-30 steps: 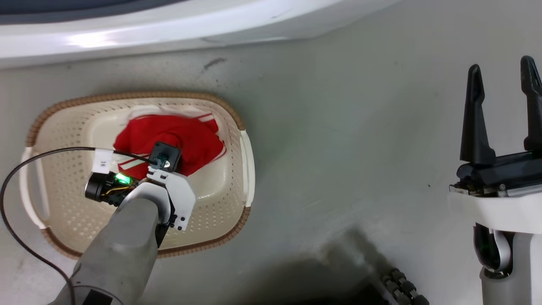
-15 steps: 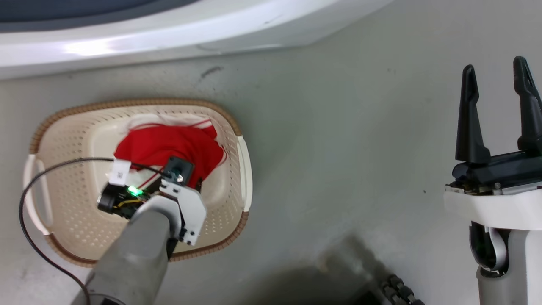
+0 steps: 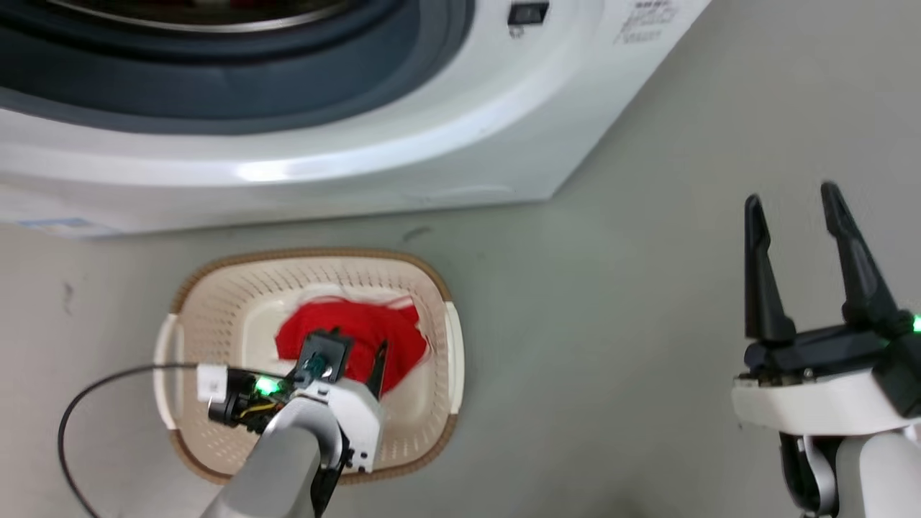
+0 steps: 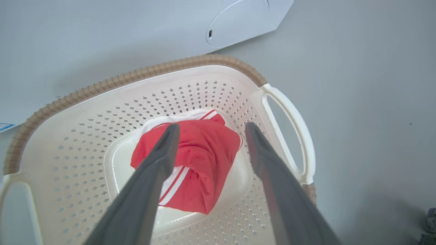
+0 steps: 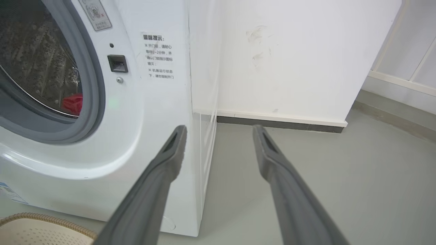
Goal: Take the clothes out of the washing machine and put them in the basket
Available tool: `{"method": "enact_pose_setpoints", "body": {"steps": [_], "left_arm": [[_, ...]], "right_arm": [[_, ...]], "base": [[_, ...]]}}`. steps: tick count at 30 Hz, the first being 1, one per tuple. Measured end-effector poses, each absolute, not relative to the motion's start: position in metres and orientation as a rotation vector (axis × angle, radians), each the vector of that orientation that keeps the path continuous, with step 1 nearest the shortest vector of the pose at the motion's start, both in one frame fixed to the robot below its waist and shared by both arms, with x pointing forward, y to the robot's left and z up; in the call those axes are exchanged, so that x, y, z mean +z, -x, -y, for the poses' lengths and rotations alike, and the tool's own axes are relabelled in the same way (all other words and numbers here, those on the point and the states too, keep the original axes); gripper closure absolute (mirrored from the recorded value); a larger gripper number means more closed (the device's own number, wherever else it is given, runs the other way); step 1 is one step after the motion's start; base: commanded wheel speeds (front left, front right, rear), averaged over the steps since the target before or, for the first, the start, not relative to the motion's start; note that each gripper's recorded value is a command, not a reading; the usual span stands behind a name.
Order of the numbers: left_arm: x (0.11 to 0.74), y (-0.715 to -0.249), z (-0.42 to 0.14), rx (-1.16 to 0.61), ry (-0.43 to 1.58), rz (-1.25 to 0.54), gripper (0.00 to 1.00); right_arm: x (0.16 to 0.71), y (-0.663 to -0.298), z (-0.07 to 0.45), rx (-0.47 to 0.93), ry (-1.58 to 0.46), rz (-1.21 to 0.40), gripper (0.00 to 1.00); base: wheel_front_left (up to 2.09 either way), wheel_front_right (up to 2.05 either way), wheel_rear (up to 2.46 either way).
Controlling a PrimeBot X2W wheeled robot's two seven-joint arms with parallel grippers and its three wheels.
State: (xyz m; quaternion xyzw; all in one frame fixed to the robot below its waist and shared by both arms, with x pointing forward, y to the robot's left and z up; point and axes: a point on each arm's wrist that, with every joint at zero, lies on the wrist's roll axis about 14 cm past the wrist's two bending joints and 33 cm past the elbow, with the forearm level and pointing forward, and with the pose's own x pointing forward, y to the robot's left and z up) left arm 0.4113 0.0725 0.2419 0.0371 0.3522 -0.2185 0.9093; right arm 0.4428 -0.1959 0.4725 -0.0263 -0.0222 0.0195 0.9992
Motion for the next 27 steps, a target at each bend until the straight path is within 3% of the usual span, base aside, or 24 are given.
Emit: {"method": "enact_pose_setpoints", "body": {"steps": [27], "left_arm": [[0.483,-0.397,-0.145,-0.043,0.080,0.007,0.00]], "right_arm": [[0.546,-0.367,0.165,0.116,0.037,0.207,0.00]], "base": [[0.00,0.00,0.00]]}}
